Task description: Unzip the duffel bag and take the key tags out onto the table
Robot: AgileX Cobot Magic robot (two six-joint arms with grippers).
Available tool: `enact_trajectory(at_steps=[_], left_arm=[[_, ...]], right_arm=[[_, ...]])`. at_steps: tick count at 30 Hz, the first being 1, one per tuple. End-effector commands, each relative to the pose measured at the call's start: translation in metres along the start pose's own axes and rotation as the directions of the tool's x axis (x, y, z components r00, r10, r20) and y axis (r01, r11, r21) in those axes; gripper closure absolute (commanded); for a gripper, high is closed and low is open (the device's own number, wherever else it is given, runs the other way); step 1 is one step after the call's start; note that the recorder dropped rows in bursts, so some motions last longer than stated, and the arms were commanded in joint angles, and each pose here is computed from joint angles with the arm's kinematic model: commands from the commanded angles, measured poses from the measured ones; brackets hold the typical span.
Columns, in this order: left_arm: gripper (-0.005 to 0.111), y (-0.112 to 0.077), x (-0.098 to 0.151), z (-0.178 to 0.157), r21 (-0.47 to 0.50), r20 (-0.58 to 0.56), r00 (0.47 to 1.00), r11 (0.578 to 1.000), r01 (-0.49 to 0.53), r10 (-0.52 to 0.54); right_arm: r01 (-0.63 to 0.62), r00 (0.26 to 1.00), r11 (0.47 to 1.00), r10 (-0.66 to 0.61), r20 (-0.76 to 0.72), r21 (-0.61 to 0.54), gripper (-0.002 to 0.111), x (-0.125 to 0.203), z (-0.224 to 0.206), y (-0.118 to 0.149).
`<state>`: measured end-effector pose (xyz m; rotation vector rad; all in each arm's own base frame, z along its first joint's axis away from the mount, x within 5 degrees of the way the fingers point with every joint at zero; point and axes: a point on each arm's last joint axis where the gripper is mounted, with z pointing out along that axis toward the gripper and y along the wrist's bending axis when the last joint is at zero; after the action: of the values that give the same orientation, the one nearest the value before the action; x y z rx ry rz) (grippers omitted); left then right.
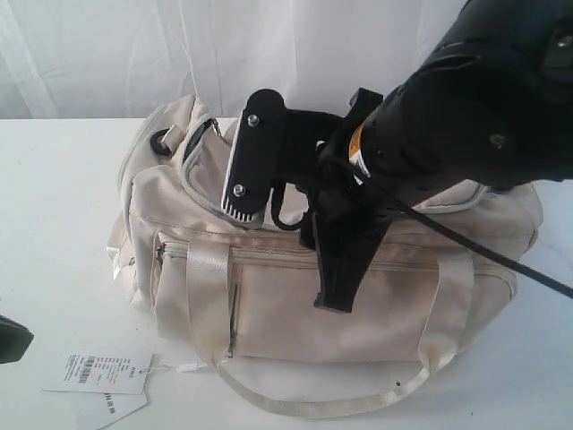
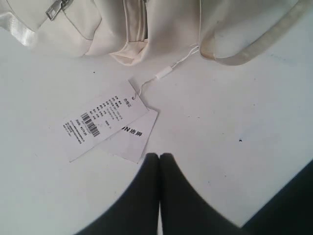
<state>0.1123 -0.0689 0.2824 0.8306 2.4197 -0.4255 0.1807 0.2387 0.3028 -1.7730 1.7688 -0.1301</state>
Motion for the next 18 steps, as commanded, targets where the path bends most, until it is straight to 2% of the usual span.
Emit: enact_trajectory(at_steps=[1,7,18], left_arm=[[0.107,-0.003,0.002,-0.001,0.018,0.005,1.000,1.000,0.009,-0.009],[0.107,-0.003,0.002,-0.001,0.018,0.005,1.000,1.000,0.009,-0.009],[0.107,-0.002,0.001,-0.001,0.017,0.006,1.000,1.000,0.009,-0.009]], right_arm=[[0.042,0.999,0.999,-0.042,-0.028,-0.007,0.061,-0.001,0.013,0.001],[0.065,0.998,0.997,-0.066,0.021,0.032,0.075,-0.008,0.020,-0.001],[0.057,0.997,0.990,-0.052,-0.050,0.126,0.101,-0.003,0.027,-0.010]])
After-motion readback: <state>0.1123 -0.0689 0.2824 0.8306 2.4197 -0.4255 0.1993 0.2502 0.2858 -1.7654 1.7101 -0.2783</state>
